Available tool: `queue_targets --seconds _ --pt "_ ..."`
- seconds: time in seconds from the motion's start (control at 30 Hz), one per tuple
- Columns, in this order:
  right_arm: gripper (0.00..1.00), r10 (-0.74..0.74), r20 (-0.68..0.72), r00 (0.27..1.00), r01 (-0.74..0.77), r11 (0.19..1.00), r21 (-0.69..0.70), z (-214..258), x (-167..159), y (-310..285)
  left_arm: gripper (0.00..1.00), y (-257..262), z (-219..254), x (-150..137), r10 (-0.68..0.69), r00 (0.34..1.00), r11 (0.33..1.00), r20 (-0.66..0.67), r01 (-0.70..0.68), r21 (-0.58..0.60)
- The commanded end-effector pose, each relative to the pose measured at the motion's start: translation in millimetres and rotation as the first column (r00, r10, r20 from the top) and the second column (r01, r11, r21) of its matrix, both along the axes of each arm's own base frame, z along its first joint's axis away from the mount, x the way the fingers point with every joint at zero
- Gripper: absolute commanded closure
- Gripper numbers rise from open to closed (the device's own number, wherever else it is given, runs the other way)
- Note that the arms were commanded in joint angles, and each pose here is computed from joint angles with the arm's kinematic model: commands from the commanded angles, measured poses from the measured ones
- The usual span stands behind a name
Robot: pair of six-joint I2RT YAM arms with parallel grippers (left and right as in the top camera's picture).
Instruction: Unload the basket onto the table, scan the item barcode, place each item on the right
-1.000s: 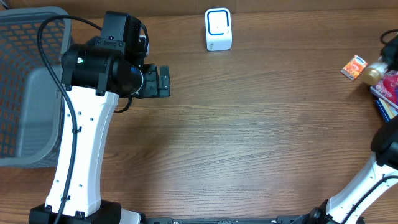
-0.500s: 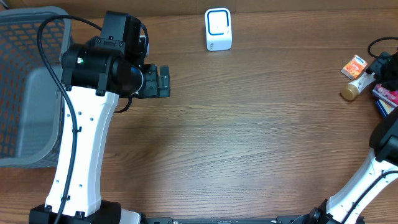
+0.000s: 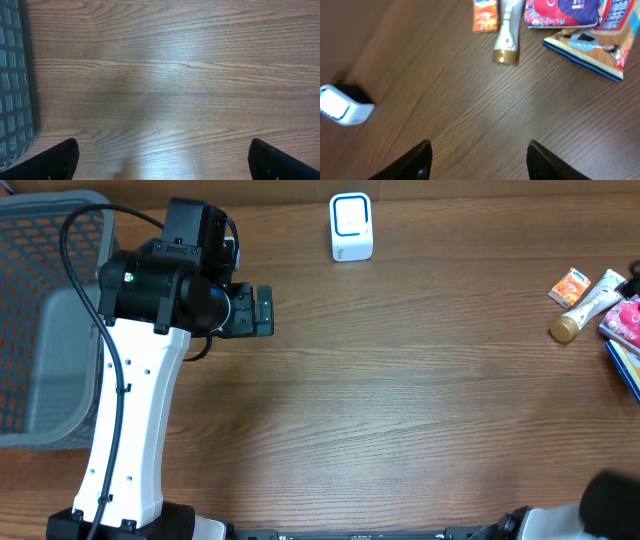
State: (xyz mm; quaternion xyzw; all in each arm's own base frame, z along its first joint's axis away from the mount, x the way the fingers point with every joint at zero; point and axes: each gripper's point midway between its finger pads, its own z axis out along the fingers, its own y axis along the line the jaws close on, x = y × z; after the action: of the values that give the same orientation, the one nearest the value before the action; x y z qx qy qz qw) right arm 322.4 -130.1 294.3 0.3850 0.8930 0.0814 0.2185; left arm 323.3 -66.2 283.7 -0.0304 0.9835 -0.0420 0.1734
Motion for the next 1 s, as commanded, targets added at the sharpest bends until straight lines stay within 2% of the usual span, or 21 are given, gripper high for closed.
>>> queue_targets --seconds 0.0,0.13,0.2,0.27,0.37,0.57,0.73,0.97 --pt "0.37 0.078 0.055 0.995 -0.077 0.997 -0.03 23.5 -34.0 35.5 0.0 3.3 -0.1 1.4 0.021 1.0 1.0 0.003 -0.021 0.007" --pt "0.29 0.143 0.072 0.987 -0.14 0.989 -0.037 29.0 -81.1 74.7 0.0 3.3 -0.1 1.4 0.021 1.0 1.0 0.003 -0.021 0.007" --pt "0.0 0.168 0.044 0.985 -0.167 0.986 -0.021 19.2 -105.9 90.5 0.0 3.4 0.1 1.3 0.022 1.0 1.0 0.003 -0.022 0.006" --pt "0.0 0.172 -0.011 0.985 -0.172 0.985 0.012 1.1 -130.9 100.9 0.01 3.4 0.1 1.3 0.021 1.0 1.0 0.003 -0.021 0.006" --pt "0.0 0.179 -0.054 0.982 -0.176 0.983 0.051 -21.6 -146.3 108.9 0.0 3.4 0.1 1.3 0.022 1.0 1.0 0.003 -0.022 0.006" --pt "0.0 0.2 -0.104 0.974 -0.185 0.973 0.138 -44.1 -150.9 119.8 0.0 3.3 -0.1 1.4 0.022 1.0 1.0 0.003 -0.022 0.006" --pt "0.0 0.2 -0.128 0.971 -0.183 0.974 0.133 -47.7 -149.3 116.5 0.0 3.3 -0.1 1.4 0.022 1.0 1.0 0.003 -0.022 0.006" --pt "0.0 0.266 -0.072 0.961 -0.258 0.961 0.096 -39.2 -155.5 124.3 0.0 3.4 0.1 1.3 0.021 1.0 1.0 0.003 -0.021 0.006"
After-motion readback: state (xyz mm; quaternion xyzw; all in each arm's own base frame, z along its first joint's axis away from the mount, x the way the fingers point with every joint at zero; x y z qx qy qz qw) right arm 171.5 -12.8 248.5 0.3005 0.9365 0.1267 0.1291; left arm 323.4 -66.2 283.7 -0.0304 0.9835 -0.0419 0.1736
